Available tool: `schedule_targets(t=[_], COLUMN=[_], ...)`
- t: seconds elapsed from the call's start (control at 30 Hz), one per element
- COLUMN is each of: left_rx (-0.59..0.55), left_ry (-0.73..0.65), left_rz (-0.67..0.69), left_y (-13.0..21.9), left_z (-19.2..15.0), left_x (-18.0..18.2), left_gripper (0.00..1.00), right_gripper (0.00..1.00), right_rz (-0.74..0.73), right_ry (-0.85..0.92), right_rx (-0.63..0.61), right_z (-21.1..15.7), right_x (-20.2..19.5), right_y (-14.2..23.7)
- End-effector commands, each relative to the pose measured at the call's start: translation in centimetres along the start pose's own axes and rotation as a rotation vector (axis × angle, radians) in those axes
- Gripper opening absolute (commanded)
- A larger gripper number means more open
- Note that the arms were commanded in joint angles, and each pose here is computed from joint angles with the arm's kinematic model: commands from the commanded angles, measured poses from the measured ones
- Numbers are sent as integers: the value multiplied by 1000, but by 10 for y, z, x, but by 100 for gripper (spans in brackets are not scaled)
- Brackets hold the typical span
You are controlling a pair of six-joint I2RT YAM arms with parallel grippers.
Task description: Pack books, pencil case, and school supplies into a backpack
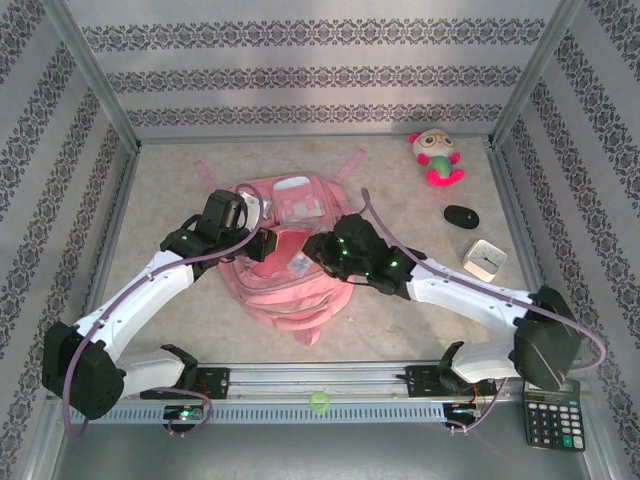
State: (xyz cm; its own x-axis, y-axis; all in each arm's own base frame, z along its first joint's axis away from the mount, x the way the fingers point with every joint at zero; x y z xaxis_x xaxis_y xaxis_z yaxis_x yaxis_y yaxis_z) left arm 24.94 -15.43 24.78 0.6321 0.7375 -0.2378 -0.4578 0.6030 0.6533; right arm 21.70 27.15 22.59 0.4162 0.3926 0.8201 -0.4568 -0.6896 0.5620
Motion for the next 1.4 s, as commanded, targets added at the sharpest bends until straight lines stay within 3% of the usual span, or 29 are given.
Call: schedule_targets(t=[0.0,0.1,0.17,0.33,0.5,0.77,1.0,1.1,1.17,1.23,1.3,1.37], left_rx=[-151,-159,-167,-157,-146,-94,-149,-122,-83,-63,-36,25], left_ry=[-12,-14,-17,-18,-43,-204,-308,-362,-395,-394,-354,-280], left_rz=[-75,-79,-80,-75,-63,-145,-183,-197,-200,-190,-152,-55], left_y=[13,13,14,12,11,2,4,3,2,4,8,11], left_z=[25,26,27,26,23,-2,-5,-9,-14,-17,-22,-33], left_x=[-15,-16,-16,-16,-14,-21,-26,-30,-32,-32,-29,-21], left_gripper=[0,0,0,0,0,0,0,1,3,7,24,47], right_gripper=[39,54,57,59,58,62,62,62,55,31,16,9], right_rz=[161,174,186,189,112,97,211,243,246,247,256,265], right_ry=[-98,-122,-129,-131,-139,55,-62,-64,-82,-109,-124,-115], right_rx=[35,22,4,14,5,-21,66,98,85,67,44,42], right_z=[-8,-7,-6,-7,-6,17,25,23,28,36,41,44], right_x=[32,32,33,31,-3,7,24,38,41,36,33,37], right_y=[-13,-21,-19,-12,-2,41,3,-11,-20,-28,-29,-26])
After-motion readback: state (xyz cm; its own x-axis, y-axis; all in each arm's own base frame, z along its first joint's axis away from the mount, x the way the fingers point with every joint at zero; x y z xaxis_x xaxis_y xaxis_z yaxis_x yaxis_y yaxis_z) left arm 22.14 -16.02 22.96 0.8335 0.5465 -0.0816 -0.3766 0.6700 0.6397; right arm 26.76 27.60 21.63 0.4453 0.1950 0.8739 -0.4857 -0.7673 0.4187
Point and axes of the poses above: each hand's point on the last joint's axis, 136 mm out from that joint toward the fingers, its own y axis back along the fingers, its own x axis along the line the jaws close on, z = x × y, the point moved 8 cm from there along y, back along the fingers, and after that the axes turned 14 degrees about -y, right-handed, at the moved point
